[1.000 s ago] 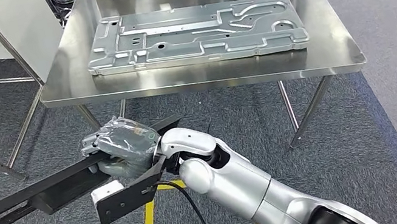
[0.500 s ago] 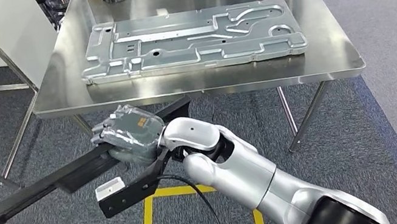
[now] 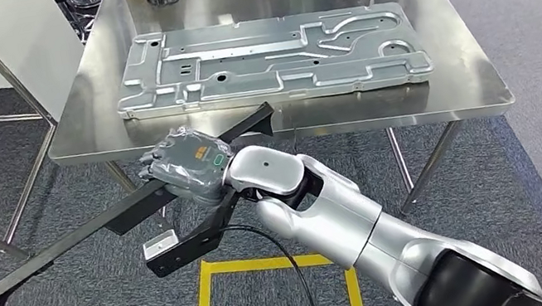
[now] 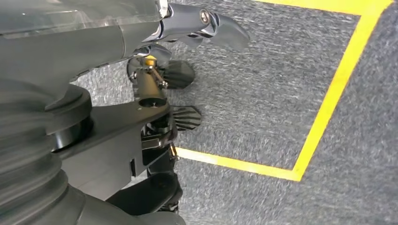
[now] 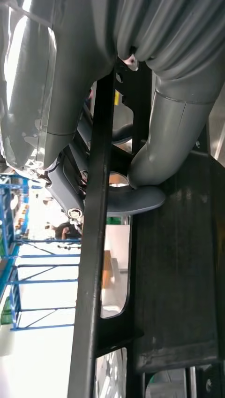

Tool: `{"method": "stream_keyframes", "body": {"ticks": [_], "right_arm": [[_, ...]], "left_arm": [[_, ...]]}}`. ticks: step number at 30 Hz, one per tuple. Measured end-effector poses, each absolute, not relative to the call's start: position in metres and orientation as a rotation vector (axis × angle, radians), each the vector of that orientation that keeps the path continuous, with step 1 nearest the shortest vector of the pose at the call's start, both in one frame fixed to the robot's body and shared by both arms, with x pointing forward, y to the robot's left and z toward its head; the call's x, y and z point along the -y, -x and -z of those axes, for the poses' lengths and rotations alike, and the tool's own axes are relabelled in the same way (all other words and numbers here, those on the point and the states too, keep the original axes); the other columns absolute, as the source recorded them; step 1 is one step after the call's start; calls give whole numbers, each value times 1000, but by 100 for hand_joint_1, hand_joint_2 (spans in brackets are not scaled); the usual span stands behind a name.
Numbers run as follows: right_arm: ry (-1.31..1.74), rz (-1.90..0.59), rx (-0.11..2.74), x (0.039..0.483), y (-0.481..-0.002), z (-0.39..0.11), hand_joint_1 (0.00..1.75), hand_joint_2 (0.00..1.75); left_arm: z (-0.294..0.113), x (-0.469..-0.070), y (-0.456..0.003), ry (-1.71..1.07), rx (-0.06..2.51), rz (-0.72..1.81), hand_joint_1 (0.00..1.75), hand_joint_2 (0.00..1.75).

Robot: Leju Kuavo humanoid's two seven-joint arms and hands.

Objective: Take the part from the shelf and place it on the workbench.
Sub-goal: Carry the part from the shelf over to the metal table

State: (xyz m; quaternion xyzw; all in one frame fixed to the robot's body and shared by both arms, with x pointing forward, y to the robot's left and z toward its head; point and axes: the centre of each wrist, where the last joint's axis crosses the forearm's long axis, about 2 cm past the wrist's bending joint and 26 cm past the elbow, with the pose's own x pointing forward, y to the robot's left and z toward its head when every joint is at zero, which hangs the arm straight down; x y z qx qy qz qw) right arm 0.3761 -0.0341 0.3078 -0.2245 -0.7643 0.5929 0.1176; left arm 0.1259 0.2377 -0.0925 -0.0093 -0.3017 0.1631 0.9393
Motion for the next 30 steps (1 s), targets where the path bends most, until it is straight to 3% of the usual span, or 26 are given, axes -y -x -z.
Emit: {"method": "stream_keyframes", "body": {"ticks": [30], "right_arm": [[874, -1794, 2208, 16, -384, -313, 175, 175]], "left_arm": [[97, -254, -114, -49, 614, -432, 0, 175]]}}
